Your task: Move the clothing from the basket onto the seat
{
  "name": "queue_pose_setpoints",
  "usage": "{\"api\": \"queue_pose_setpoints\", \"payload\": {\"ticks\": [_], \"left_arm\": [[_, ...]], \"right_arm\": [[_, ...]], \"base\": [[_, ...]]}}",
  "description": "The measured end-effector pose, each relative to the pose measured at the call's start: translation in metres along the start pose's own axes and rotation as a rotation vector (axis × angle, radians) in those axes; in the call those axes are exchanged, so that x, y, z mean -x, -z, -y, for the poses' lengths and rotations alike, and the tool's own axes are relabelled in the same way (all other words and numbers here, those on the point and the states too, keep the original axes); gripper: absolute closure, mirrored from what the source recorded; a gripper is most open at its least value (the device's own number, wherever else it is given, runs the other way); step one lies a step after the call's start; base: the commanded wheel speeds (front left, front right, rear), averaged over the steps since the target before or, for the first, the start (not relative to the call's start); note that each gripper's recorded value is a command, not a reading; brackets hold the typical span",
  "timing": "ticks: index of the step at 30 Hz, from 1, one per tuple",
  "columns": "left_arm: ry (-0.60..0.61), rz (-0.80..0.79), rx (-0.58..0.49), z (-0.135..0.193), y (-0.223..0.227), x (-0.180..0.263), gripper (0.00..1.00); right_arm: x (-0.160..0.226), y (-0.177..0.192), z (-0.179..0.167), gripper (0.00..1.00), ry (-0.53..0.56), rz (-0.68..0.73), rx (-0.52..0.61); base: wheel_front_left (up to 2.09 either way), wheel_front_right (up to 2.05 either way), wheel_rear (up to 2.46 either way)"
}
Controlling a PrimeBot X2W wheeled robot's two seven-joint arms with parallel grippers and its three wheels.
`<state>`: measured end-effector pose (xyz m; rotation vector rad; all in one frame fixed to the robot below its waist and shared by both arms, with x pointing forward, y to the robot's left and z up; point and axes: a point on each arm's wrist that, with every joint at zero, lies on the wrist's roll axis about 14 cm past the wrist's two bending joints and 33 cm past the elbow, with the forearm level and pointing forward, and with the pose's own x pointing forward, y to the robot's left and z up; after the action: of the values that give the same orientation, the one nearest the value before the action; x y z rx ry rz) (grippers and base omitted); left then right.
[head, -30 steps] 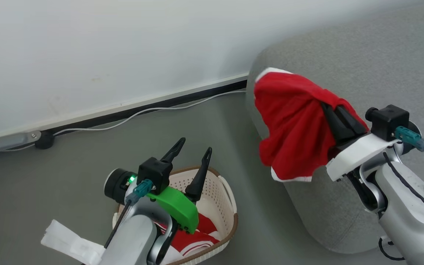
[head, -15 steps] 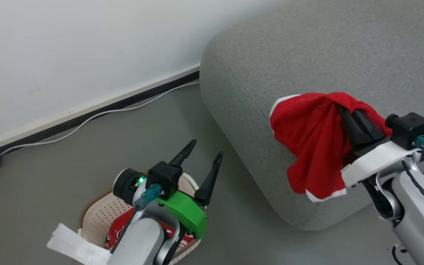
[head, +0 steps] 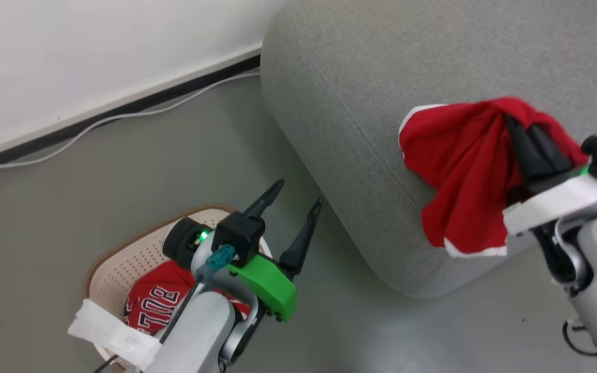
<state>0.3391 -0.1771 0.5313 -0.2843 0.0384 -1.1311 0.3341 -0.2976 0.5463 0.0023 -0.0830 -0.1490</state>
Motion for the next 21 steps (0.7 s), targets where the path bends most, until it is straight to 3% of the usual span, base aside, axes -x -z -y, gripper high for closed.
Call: {"api": "queue_pose_setpoints", "payload": {"ticks": [11, 21], "left_arm": [[-0.069, 0.046, -0.034, -0.045, -0.012, -0.006, 0.00], [-0.170, 0.099, -0.065, -0.099, -0.022, 0.000, 0.00]], "right_arm": [[-0.079, -0.046, 0.024, 1.00, 0.001, 0.114, 0.066], [-0.168, -0.107, 0.044, 1.00, 0.048, 0.240, 0.054]], "base": [[0.00, 0.00, 0.00], [0.00, 0.00, 0.00]]}}
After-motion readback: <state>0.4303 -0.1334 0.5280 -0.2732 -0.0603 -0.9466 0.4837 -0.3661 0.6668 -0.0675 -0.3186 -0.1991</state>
